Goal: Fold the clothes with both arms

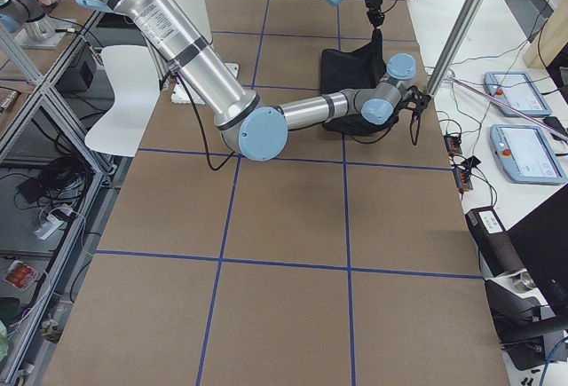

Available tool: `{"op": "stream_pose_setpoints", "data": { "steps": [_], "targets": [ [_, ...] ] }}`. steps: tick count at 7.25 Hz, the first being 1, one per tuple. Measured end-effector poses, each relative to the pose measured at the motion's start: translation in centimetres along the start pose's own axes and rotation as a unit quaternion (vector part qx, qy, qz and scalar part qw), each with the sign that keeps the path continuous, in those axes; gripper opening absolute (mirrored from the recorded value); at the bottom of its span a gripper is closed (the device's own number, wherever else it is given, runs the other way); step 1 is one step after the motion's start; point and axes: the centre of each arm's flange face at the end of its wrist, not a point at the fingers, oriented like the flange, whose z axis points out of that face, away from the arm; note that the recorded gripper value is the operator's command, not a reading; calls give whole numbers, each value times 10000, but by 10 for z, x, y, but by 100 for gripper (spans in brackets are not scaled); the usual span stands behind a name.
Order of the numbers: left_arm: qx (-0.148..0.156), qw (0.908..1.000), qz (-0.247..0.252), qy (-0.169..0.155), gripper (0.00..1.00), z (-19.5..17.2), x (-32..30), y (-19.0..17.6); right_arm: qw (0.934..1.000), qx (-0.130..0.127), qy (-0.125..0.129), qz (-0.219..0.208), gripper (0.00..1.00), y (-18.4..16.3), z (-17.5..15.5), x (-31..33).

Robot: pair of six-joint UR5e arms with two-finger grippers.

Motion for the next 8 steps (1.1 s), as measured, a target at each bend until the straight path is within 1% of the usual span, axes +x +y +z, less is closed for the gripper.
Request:
{"op": "stream_pose_setpoints", "data": {
  "steps": [2, 4, 6, 8],
  "targets": [
    [162, 9998, -39, -116, 0, 6, -8, -7, 9998, 192, 80, 78, 0, -7, 6, 9],
    [203, 9997, -44, -136, 0, 7, -9, -8, 9991, 364, 166, 131, 0, -12, 11, 14],
    [214, 9997, -48, -146, 0, 8, -10, -9, 9988, 403, 231, 167, 0, -12, 12, 13],
    [227, 9996, -65, -160, 0, 9, -10, -9, 9987, 410, 238, 173, 0, -11, 12, 11]
  ]
}}
